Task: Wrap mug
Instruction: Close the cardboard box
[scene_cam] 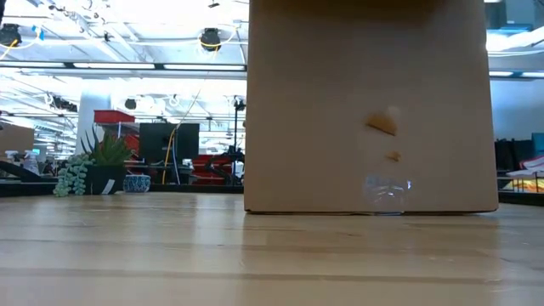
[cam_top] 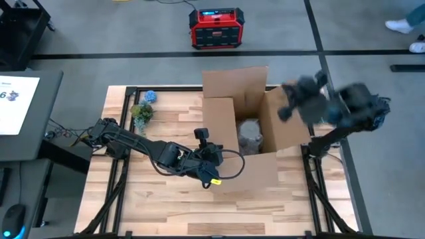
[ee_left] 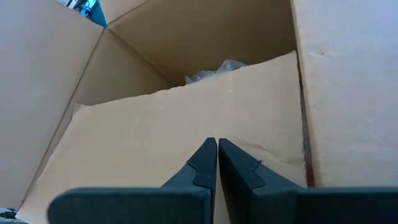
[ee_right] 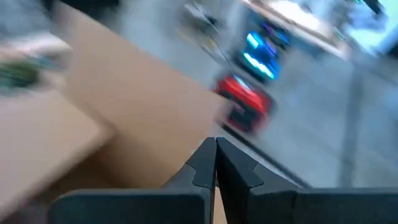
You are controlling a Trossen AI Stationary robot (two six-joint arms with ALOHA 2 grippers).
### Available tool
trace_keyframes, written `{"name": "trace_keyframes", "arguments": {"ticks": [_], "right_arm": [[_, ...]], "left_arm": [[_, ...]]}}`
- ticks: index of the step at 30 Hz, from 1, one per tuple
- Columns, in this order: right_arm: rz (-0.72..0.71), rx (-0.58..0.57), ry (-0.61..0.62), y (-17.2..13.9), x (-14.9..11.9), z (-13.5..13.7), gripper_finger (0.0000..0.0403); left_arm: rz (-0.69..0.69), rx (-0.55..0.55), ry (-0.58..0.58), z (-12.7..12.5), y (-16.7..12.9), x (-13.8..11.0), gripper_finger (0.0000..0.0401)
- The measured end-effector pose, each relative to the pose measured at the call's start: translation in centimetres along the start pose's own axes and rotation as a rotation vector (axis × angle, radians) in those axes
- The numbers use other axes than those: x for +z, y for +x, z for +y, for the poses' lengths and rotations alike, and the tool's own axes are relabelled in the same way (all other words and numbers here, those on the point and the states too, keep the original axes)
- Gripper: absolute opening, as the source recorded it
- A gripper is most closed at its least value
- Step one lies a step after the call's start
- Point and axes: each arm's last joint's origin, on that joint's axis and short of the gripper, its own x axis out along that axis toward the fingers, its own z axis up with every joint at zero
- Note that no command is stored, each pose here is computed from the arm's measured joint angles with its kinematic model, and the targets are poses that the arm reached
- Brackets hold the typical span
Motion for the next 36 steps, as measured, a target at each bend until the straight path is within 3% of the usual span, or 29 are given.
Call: {"name": "trace_keyframes", "arguments": {"ticks": [4, 7, 12, 17, 19, 22, 26, 32, 36], "right_arm": [[0.185, -0.156, 0.022, 4.3, 0.5, -4.2, 0.0000], [0.327, -0.206, 0.074, 7.1, 0.4, -7.4, 0.0000], [0.487, -0.106, 0.223, 10.1, -0.4, -11.5, 0.0000], [0.582, 0.055, 0.355, 11.5, -2.2, -12.8, 0.0000], [0.617, 0.155, 0.399, 11.8, -3.0, -12.6, 0.0000], [0.644, 0.431, 0.461, 12.0, -3.7, -11.6, 0.0000], [0.604, 0.740, 0.441, 10.8, -3.2, -9.6, 0.0000], [0.624, 0.861, 0.191, 8.4, -3.2, -4.8, 0.0000], [0.550, 0.916, 0.025, 7.9, -4.5, -0.3, 0.0000]], "left_arm": [[0.000, -0.004, -0.004, 0.0, 0.0, 0.0, 0.0000], [0.000, -0.004, -0.005, 0.0, 0.0, 0.0, 0.0000], [0.000, -0.004, -0.012, 0.0, 0.0, 0.0, 0.0000], [0.000, -0.004, -0.013, 0.0, 0.0, 0.0, 0.0000], [0.000, -0.005, -0.018, -0.1, 0.0, 0.0, 0.0000], [0.000, -0.006, -0.028, -0.1, 0.0, 0.0, 0.0000], [0.000, -0.006, -0.030, -0.1, -0.1, 0.0, 0.0000], [-0.001, -0.006, -0.020, -0.1, -0.1, 0.0, 0.0000], [-0.008, -0.009, 0.005, -0.2, -0.2, 0.1, 0.0000]]}}
